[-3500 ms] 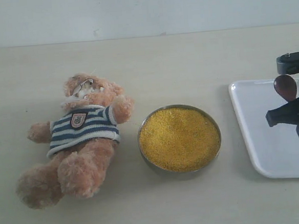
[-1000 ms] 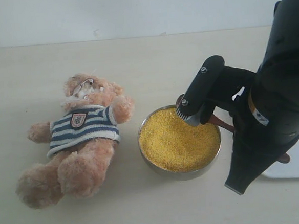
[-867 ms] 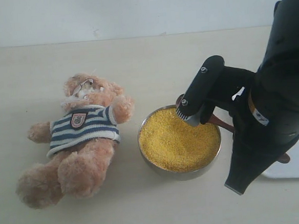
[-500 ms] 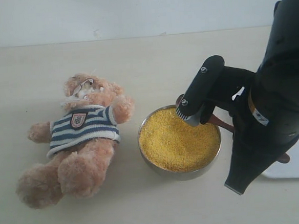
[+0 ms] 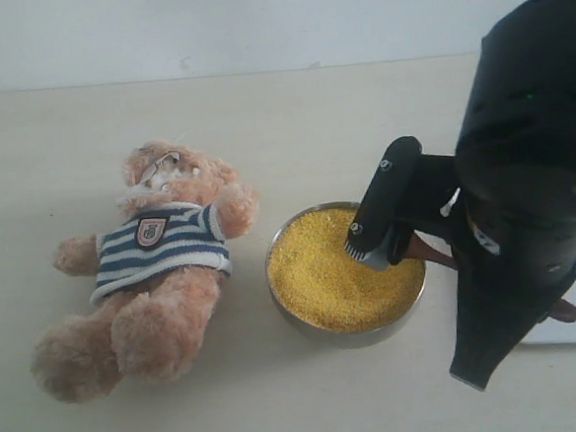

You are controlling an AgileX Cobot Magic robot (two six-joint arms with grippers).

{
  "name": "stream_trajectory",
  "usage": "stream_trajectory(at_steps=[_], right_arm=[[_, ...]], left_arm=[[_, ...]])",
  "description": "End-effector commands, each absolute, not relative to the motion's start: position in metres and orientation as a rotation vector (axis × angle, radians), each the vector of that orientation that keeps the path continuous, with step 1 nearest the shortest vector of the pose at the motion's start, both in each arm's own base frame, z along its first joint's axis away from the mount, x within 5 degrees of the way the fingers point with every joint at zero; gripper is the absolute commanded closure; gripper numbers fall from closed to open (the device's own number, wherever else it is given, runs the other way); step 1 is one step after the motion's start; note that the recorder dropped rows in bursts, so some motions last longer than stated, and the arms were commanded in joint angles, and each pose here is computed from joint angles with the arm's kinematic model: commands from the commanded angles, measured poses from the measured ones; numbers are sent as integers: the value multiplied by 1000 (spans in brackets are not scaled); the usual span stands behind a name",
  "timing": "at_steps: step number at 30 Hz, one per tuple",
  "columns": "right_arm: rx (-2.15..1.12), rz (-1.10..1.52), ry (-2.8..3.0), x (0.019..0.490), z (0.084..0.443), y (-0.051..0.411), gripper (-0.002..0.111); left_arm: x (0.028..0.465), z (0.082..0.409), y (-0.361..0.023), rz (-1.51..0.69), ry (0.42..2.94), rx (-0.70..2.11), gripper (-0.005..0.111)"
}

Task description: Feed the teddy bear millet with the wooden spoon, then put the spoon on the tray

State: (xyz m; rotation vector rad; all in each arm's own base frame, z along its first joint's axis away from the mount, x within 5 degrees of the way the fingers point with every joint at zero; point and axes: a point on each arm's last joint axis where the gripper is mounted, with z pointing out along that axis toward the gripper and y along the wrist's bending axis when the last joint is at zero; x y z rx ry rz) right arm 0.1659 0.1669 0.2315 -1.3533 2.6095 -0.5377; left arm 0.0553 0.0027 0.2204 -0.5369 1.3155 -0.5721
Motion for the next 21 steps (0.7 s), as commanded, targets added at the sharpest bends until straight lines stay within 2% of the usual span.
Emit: stream_trajectory(at_steps=[1, 6, 14, 21], right_arm=[[-1388, -630, 2591, 174, 235, 173, 109], [-1402, -678, 2504, 193, 245, 190, 109], [-1448, -673, 2490, 202, 243, 203, 109], [-1492, -658, 2487, 200, 243, 203, 109]], left_arm=[[55, 206, 0, -532, 1540, -583, 103], [57, 220, -1, -496, 1593, -518, 103], [84, 243, -19, -463, 1891, -231, 103], [112, 247, -31, -469, 2093, -60, 103]])
